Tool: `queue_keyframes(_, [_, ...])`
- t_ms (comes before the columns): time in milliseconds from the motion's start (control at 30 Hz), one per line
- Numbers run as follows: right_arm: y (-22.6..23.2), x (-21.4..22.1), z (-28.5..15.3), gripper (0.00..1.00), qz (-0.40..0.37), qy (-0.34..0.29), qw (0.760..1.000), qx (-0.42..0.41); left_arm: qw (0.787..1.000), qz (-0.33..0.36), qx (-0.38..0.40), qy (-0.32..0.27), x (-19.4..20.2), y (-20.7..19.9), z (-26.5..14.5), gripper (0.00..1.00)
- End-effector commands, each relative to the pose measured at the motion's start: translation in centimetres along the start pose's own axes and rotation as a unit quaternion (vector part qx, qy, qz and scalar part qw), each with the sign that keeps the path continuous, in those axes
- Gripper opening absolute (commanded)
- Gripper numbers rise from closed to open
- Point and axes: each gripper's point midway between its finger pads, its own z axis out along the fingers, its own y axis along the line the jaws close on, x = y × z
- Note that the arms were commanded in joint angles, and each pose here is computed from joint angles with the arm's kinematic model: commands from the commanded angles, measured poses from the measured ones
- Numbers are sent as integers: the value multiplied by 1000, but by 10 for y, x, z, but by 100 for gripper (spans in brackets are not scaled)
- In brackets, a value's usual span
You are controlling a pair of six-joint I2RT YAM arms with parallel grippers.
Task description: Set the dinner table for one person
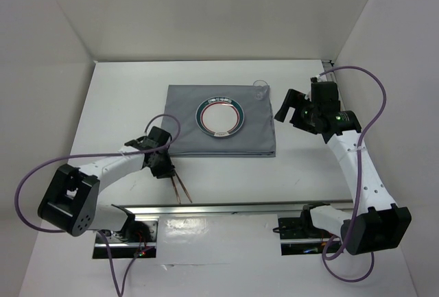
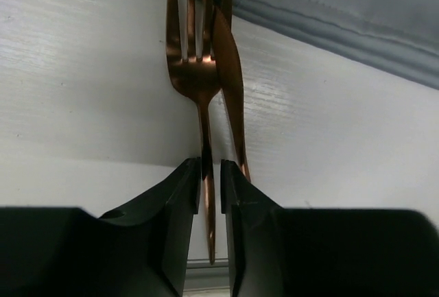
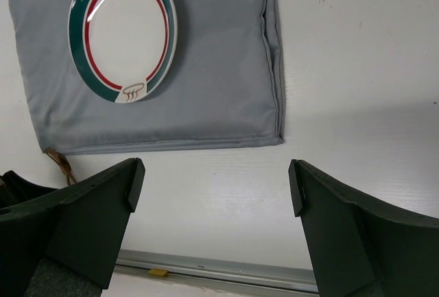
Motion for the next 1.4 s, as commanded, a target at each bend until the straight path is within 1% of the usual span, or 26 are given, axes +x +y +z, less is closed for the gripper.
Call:
queue_keyframes(0, [2,-8,-6,100,-1,-21,1000,-8,1000,-6,-19,-14,-6,5,10,34])
queue_keyframes(33, [2,-8,-6,100,-1,-21,1000,-8,1000,-6,-23,-11,-4,7,12,31])
queue_keyframes(67, [4,-11,-8,100,-2,-25,1000,-10,999,-5,-36,-9,-3,12,13,24])
queue_keyframes(133, [4,-11,-8,100,-2,-25,1000,-10,999,-10,-48,-17,-10,12,8,13])
queue_keyframes(200, [4,-11,-8,100,-2,-25,1000,-10,999,-10,-42,-28,-16,8,-3,3])
queue_keyframes(233, [4,-11,-8,100,-2,-25,1000,-10,998,-6,-45,-35,-22,5,-11,0])
queue_keyframes(300, [3,-12,-8,100,-2,-28,1000,-6,998,-6,-46,-44,-29,2,-24,0])
queue_keyframes(333, [3,-12,-8,100,-2,-28,1000,-6,997,-2,-41,-68,-44,-6,-37,0])
queue_keyframes(367, [1,-9,-6,100,-1,-23,1000,-4,996,-1,-55,-65,-44,-3,-43,0])
queue_keyframes(467, [3,-9,-3,100,-1,-21,1000,-9,993,9,-37,-107,-67,-20,-69,0])
queue_keyframes(567, [5,-9,-3,100,-2,-19,1000,-14,991,19,-32,-127,-80,-27,-88,0])
queue_keyframes(633, [5,-9,-3,100,-2,-19,1000,-14,991,23,-28,-131,-85,-33,-94,0])
queue_keyframes(767, [4,-8,-1,100,-2,-19,1000,-14,988,60,-20,-144,-109,-55,-95,0])
queue_keyframes(800, [4,-6,-4,100,-1,-18,1000,-14,986,71,-17,-149,-116,-61,-93,0])
queue_keyframes(833, [4,-6,-4,100,-1,-18,1000,-14,986,86,-29,-138,-121,-65,-79,0])
queue_keyframes(867, [4,-6,-4,100,-1,-18,1000,-14,983,108,-24,-146,-135,-78,-84,0])
queue_keyframes(933, [2,-5,-7,100,-1,-19,1000,-8,980,135,-31,-142,-148,-90,-74,0])
queue_keyframes(967, [1,-3,-7,100,-1,-15,1000,-6,978,155,-42,-131,-158,-99,-61,0])
queue_keyframes(1100, [-3,-4,-17,100,-1,-26,1000,1,972,202,-55,-109,-174,-114,-30,0])
queue_keyframes(1133, [-3,-3,-20,100,-1,-27,1000,1,971,209,-53,-105,-176,-119,-25,0])
queue_keyframes(1167, [-2,-3,-20,100,4,-27,1000,0,970,207,-52,-117,-187,-127,-25,0])
queue_keyframes(1200, [-1,-4,-25,100,8,-34,999,-3,971,206,-69,-97,-187,-121,-7,0])
queue_keyframes(1267, [0,-5,-29,100,8,-40,999,-6,971,213,-65,-82,-187,-125,5,0])
queue_keyframes(1300, [-2,-4,-29,100,8,-38,999,0,972,208,-63,-89,-196,-129,6,0])
queue_keyframes(1333, [-5,1,-27,100,9,-30,1000,4,973,210,-66,-76,-194,-129,20,0])
queue_keyframes(1367, [-5,1,-27,100,9,-30,1000,4,973,211,-70,-70,-193,-129,24,0])
